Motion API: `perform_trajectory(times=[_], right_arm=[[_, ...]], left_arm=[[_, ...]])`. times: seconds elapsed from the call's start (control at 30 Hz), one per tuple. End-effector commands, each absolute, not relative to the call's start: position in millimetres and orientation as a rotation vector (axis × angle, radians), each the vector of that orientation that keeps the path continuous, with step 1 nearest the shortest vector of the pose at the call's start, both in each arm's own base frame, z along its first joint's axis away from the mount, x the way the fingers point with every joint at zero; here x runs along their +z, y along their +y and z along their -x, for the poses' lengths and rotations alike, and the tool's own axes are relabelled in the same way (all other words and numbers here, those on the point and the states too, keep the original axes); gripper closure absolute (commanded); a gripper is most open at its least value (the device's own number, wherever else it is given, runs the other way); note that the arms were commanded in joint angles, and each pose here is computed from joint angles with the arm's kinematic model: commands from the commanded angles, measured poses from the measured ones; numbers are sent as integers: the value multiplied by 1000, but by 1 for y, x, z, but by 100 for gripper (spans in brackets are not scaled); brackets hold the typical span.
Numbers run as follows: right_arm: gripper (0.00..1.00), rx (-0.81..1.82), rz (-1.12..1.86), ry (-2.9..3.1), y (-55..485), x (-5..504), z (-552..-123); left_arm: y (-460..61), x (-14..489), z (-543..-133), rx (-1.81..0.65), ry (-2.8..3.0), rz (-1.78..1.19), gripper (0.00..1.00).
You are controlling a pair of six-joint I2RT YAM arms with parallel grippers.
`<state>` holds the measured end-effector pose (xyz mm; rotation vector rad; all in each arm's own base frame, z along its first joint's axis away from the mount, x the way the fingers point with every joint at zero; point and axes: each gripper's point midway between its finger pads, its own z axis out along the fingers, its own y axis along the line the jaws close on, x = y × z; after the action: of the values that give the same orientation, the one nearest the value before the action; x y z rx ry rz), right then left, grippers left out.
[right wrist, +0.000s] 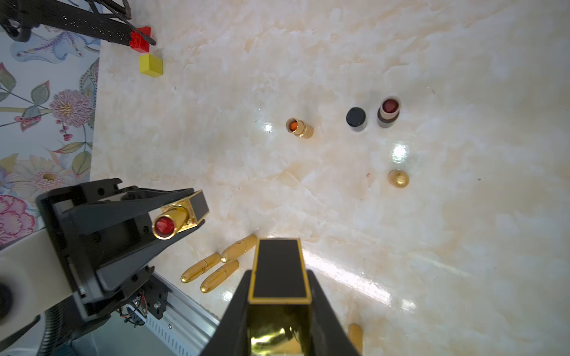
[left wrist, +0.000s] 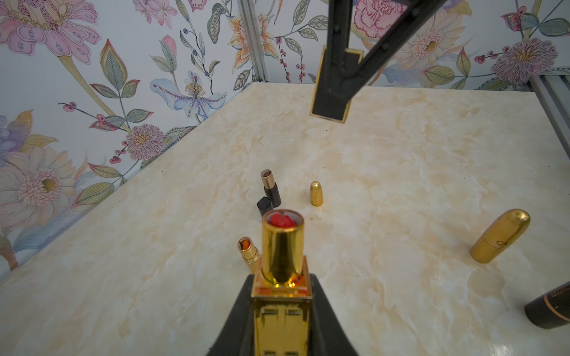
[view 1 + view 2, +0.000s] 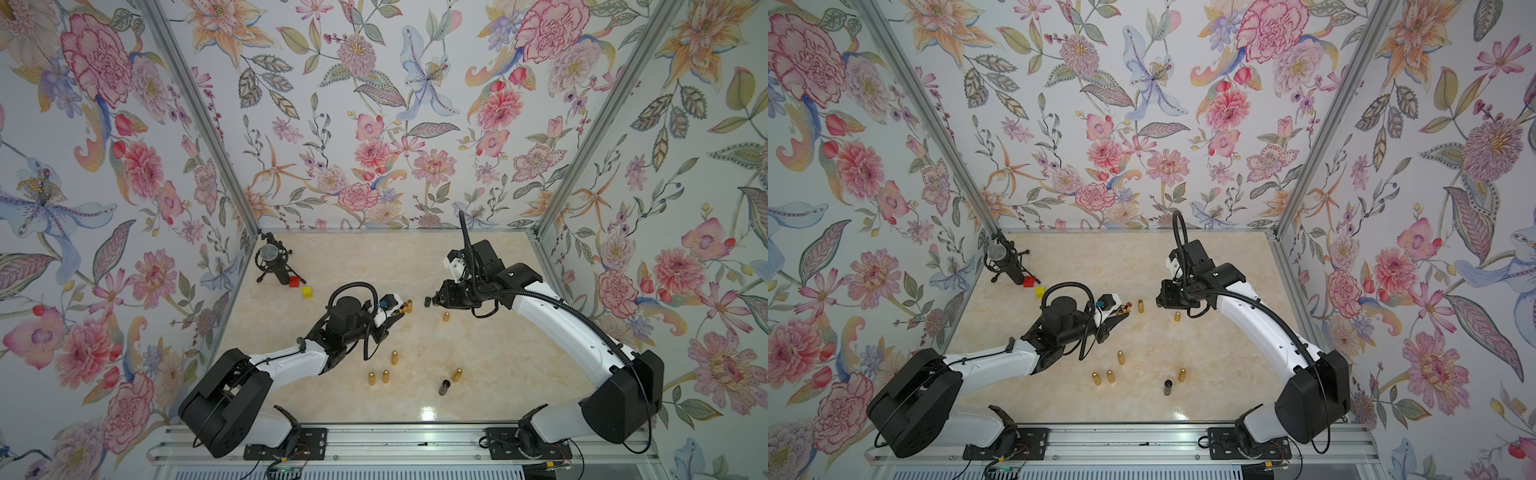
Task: Open the lipstick cap
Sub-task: Place the cover at the center of the board.
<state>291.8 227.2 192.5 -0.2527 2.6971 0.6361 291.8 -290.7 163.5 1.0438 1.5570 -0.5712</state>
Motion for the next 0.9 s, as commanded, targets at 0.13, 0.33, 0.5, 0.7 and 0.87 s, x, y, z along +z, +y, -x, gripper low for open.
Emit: perform_trajectory(times=[0.13, 0.33, 0.5, 0.7, 0.87], right_arm=[[84, 230, 397, 2820, 228, 119, -276], [84, 136, 424, 2866, 228, 81, -277], [84, 73, 441, 2884, 227, 61, -282], [83, 67, 440, 2886, 231, 44, -289], [82, 70, 439, 2905, 233, 33, -289]], left_arm=[[-283, 183, -294, -585, 1517, -959, 100], [-282, 186, -293, -591, 1511, -948, 99], [-279, 185, -293, -583, 1514, -941, 99], [-277, 186, -293, -581, 1512, -933, 99], [-276, 185, -293, -579, 1516, -928, 99]])
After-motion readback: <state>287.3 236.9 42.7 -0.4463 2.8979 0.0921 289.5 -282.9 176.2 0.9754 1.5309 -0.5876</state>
